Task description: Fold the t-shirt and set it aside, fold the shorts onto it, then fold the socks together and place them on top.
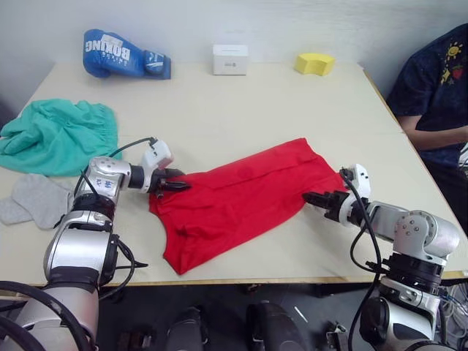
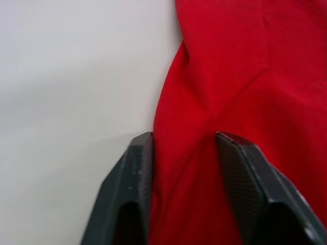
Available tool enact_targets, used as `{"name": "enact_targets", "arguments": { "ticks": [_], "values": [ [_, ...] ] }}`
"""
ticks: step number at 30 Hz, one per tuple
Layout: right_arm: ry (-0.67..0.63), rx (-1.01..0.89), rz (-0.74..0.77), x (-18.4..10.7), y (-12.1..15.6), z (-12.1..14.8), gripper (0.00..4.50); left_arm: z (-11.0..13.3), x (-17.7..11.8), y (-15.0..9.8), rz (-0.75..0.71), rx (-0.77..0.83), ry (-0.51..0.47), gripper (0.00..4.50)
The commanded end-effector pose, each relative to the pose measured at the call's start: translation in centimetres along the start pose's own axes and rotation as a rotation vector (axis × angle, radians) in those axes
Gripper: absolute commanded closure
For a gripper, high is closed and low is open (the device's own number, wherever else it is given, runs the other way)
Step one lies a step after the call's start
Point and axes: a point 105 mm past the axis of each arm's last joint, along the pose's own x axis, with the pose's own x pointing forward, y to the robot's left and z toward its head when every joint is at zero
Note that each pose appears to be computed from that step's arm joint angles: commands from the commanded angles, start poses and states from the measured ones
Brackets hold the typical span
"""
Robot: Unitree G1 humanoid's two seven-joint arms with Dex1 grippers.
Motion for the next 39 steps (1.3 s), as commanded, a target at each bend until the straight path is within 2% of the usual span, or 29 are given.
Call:
{"name": "enact_targets", "arguments": {
  "ticks": [1,3,4,7,12,20,23,26,29,34,36,39],
  "values": [
    [-0.017,-0.038,0.007,0.5,0.2,0.3,4.5,-1.9,-0.3,-0.7,-0.011,-0.055,0.021,3.79],
    [-0.024,-0.067,0.006,0.6,0.2,0.7,4.5,-2.2,-0.5,-0.9,-0.01,-0.061,0.012,4.39],
    [-0.028,-0.101,0.003,0.7,0.1,1.2,4.5,-2.3,-0.6,-1.1,-0.004,-0.073,-0.008,4.47],
    [-0.04,-0.176,-0.004,0.9,-0.2,2.2,4.5,-2.0,-0.9,-1.9,0.016,-0.098,-0.063,4.47],
    [-0.041,-0.414,-0.058,2.8,-1.5,5.4,4.5,-2.3,-1.6,-5.5,0.129,-0.146,-0.133,4.47],
    [-0.054,-0.491,-0.066,4.7,-2.4,8.7,4.5,-0.6,-1.8,-11.5,0.167,-0.185,-0.2,4.47],
    [-0.045,-0.473,-0.033,4.2,-2.4,9.4,4.5,-1.1,-2.0,-11.7,0.246,-0.234,-0.171,4.47],
    [-0.021,-0.463,0.041,3.1,-2.0,9.5,3.89,-0.7,-2.2,-11.8,0.224,-0.215,-0.171,3.82],
    [0.019,-0.473,0.078,1.3,-2.0,8.7,2.91,0.9,-2.9,-11.2,0.133,-0.177,-0.212,2.9],
    [0.133,-0.43,0.217,-2.7,0.4,4.6,1.09,4.0,-2.7,-7.7,0.072,-0.136,-0.257,1.32],
    [0.185,-0.407,0.267,-4.2,1.6,2.3,0.47,4.9,-1.3,-6.9,0.024,-0.103,-0.228,1.3],
    [0.259,-0.377,0.321,-5.7,3.0,-1.1,0.47,6.1,1.4,-5.8,-0.028,-0.063,-0.189,1.3]
  ]
}}
